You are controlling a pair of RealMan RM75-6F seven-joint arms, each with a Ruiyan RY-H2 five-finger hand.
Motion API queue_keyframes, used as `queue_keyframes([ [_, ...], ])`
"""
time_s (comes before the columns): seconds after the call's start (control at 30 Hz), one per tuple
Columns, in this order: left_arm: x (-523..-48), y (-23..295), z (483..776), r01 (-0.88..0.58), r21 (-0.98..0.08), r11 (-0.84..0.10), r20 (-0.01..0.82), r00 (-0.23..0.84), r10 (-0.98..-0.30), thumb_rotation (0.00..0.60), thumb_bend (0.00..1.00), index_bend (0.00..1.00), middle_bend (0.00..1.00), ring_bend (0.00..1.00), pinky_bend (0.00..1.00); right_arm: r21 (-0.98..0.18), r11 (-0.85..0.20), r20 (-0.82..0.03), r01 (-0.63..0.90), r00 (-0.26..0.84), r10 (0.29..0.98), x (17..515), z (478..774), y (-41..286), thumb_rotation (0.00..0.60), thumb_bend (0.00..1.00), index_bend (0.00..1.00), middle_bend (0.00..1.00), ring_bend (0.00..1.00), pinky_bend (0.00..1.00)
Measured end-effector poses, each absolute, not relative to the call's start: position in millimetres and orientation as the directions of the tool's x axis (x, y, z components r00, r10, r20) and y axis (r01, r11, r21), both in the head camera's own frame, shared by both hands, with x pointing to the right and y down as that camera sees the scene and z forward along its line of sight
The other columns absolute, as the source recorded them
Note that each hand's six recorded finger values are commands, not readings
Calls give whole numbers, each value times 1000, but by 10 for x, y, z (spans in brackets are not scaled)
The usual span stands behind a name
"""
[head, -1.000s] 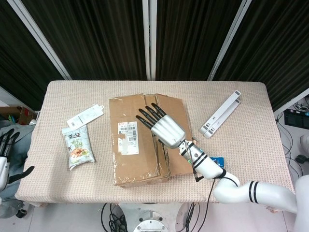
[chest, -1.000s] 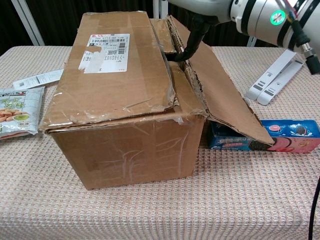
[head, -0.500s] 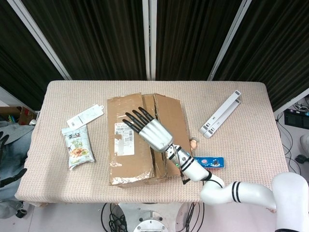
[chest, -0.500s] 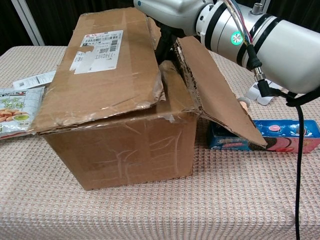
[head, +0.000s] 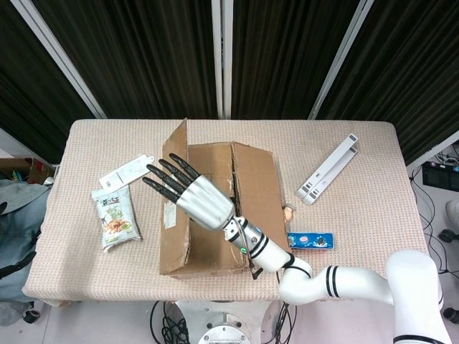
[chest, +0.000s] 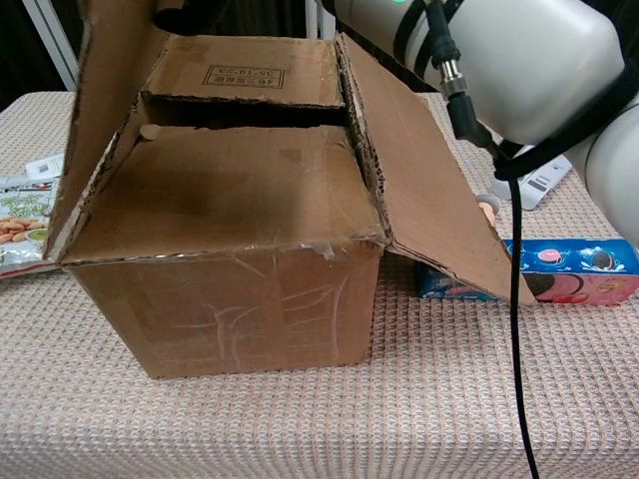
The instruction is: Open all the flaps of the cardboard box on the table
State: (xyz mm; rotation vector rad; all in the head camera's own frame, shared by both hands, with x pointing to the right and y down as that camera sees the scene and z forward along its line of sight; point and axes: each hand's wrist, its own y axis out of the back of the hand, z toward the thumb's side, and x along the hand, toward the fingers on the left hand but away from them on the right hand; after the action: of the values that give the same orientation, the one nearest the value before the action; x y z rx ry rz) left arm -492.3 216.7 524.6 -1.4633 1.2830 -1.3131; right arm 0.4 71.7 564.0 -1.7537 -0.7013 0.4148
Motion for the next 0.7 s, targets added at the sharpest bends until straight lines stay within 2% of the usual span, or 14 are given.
queue_keyframes([
  [0.3,-5032,2192,5194,-184,-967,-179,194,-68,-979,600,91,46,27,67,180,-957,-133,136,257,806,576,-648,5435,868,600,54,0,0,0,0],
  [0.53,-5042,2170,5134,-176,-970,-165,179,-66,-982,600,92,46,27,67,179,-965,-124,128,233,823,553,-1122,5560,974,600,47,0,0,0,0],
  [0.7,-5061,2161,5097,-164,-973,-163,176,-69,-982,600,91,46,27,67,180,-965,-118,129,233,819,560,-1188,5621,984,600,46,0,0,0,0],
])
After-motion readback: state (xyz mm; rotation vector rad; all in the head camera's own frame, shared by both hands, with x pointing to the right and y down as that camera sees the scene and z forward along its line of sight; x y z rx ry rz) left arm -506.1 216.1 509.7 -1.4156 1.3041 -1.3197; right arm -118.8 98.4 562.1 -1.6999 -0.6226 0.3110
